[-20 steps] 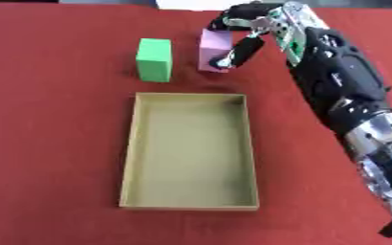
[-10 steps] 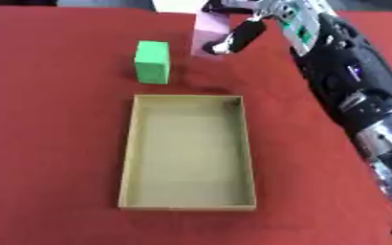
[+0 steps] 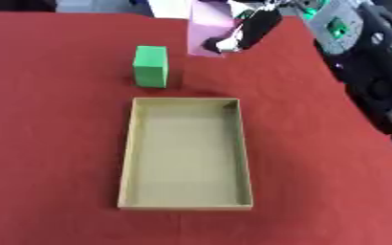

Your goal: Pick up objects on the table and place them in the box.

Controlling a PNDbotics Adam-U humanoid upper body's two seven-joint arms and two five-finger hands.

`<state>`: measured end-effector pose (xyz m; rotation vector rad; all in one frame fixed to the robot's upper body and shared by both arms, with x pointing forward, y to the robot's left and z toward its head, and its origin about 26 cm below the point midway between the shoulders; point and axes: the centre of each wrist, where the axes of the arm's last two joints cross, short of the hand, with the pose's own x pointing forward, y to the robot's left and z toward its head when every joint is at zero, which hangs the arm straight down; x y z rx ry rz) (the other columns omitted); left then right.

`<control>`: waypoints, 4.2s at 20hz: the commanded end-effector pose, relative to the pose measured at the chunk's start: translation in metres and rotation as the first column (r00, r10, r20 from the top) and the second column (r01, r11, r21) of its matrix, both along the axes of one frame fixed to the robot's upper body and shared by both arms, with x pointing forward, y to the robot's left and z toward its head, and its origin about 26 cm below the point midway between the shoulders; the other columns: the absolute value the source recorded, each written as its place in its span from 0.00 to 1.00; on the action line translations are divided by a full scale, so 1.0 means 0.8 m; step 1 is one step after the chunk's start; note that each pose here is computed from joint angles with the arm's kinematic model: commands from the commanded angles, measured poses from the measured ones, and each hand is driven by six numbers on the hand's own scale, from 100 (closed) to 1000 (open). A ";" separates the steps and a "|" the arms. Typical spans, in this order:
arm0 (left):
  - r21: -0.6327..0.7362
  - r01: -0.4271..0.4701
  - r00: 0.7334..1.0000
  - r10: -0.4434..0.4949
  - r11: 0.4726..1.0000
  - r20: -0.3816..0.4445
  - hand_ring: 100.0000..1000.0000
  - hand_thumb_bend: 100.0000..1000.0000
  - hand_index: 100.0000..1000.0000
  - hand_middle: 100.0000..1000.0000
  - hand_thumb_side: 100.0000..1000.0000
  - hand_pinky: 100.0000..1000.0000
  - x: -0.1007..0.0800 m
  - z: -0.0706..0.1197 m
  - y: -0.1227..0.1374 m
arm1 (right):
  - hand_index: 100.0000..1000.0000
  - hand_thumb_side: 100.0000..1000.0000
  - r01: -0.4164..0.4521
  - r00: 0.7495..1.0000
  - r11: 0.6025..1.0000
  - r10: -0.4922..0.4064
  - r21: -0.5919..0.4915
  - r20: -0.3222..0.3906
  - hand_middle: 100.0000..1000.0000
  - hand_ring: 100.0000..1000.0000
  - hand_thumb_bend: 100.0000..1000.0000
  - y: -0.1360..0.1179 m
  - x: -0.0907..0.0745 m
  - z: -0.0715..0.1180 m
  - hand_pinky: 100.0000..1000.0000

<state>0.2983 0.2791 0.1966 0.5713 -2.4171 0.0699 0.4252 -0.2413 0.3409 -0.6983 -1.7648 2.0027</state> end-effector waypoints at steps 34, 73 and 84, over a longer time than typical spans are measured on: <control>0.032 0.016 1.000 -0.017 0.999 0.024 0.70 0.08 0.78 0.61 0.65 0.70 -0.001 0.011 0.000 | 0.85 0.48 -0.127 0.991 0.954 0.112 -0.270 -0.071 0.62 0.73 0.18 0.062 -0.050 -0.132 0.76; 0.271 0.017 0.995 -0.044 0.962 0.092 0.72 0.09 0.78 0.61 0.61 0.71 0.007 0.074 -0.006 | 0.93 0.78 -0.136 0.937 0.918 -0.004 0.373 0.351 0.64 0.75 0.00 -0.030 -0.166 0.018 0.79; 0.666 -0.099 0.995 0.076 0.740 0.062 0.75 0.17 0.81 0.64 0.62 0.75 0.004 0.170 -0.028 | 0.88 0.85 -0.159 0.896 0.765 -0.154 0.624 0.417 0.58 0.72 0.00 -0.078 -0.176 0.022 0.76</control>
